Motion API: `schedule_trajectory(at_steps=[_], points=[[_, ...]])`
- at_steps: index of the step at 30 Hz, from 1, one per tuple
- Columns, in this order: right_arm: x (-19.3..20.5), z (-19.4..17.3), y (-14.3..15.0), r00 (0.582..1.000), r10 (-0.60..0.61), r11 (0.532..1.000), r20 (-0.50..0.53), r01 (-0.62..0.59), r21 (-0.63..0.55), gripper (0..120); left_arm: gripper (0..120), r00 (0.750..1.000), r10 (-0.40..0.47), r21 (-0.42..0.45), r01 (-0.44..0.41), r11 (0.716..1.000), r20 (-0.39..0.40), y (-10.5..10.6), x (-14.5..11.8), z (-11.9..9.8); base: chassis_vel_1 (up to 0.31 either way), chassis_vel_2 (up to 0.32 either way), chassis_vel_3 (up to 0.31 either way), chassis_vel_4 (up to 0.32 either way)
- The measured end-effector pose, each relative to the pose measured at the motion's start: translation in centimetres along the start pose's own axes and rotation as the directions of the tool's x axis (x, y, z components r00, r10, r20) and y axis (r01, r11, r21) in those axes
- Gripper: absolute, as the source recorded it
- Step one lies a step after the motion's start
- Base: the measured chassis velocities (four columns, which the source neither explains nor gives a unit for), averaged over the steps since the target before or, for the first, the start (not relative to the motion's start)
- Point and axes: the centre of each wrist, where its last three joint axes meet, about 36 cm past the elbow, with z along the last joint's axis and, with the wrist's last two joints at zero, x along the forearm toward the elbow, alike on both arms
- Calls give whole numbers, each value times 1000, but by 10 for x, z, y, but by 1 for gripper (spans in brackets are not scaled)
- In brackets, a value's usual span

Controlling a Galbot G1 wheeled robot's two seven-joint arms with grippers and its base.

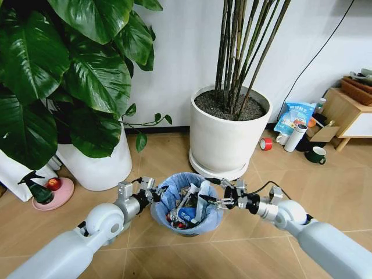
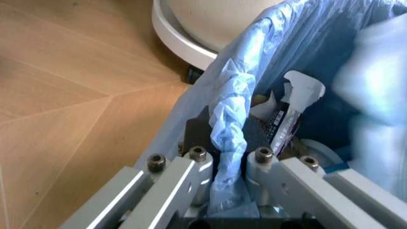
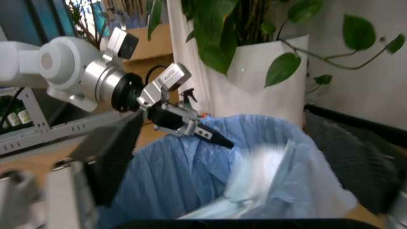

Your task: Pick up the trash bin and place the garbage on the floor into it.

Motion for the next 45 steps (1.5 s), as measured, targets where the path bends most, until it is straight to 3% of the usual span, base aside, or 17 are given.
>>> schedule_trajectory(at_steps=[3, 13, 27, 28, 30, 31, 32, 34, 35, 36, 38, 43, 45], points=[[10, -6, 0, 1000, 15, 1000, -7, -15, 11, 100, 1, 1000, -7, -1, 7, 1000, 3, 1, 1, -2, 0, 0, 0, 0], [35, -15, 4, 998, 63, 998, -13, -63, 23, 100, 1, 1000, -27, 0, 27, 1000, 10, 8, 7, -5, 0, 0, 0, 0], [88, -9, 9, 954, 299, 953, 34, -300, 39, 100, 1, 996, -93, -9, 93, 996, 7, 25, 31, 2, 0, 0, 0, 0], [110, -4, 9, 914, 402, 913, 50, -405, 50, 100, 1, 993, -114, -16, 114, 993, 13, 30, 41, 2, 0, 0, 0, 0], [133, 1, 15, 870, 489, 870, 59, -492, 43, 100, 1, 991, -133, -21, 134, 991, 21, 35, 50, 2, 0, 0, 0, 0], [133, 1, 15, 870, 489, 870, 59, -492, 43, 100, 1, 991, -133, -21, 134, 991, 21, 35, 50, 2, 0, 0, 0, 0], [151, 2, 25, 812, 580, 810, 66, -583, 56, 100, 1, 989, -143, -23, 144, 989, 26, 38, 54, 2, 0, 0, 0, 0], [196, -2, 68, 611, 788, 601, 81, -791, 115, 100, 1, 987, -161, -38, 162, 986, 28, 49, 58, 3, 0, 0, 0, 0], [196, -2, 68, 611, 788, 601, 81, -791, 115, 100, 1, 987, -161, -38, 162, 986, 28, 49, 58, 3, 0, 0, 0, 0], [208, 2, 86, 539, 838, 526, 88, -839, 138, 100, 1, 985, -169, -41, 171, 984, 31, 53, 61, 5, 0, 0, 0, 0], [220, 16, 114, 456, 885, 440, 91, -885, 154, 100, 1, 979, -200, -36, 201, 979, 38, 58, 75, 10, 0, 0, 0, 0], [219, 53, 161, 354, 933, 350, 63, -935, 62, 100, 1, 965, -257, -34, 259, 965, 40, 68, 101, 24, 0, 0, 0, 0], [216, 58, 168, 340, 938, 338, 60, -940, 44, 100, 1, 963, -267, -33, 268, 963, 42, 69, 106, 26, 0, 0, 0, 0]])
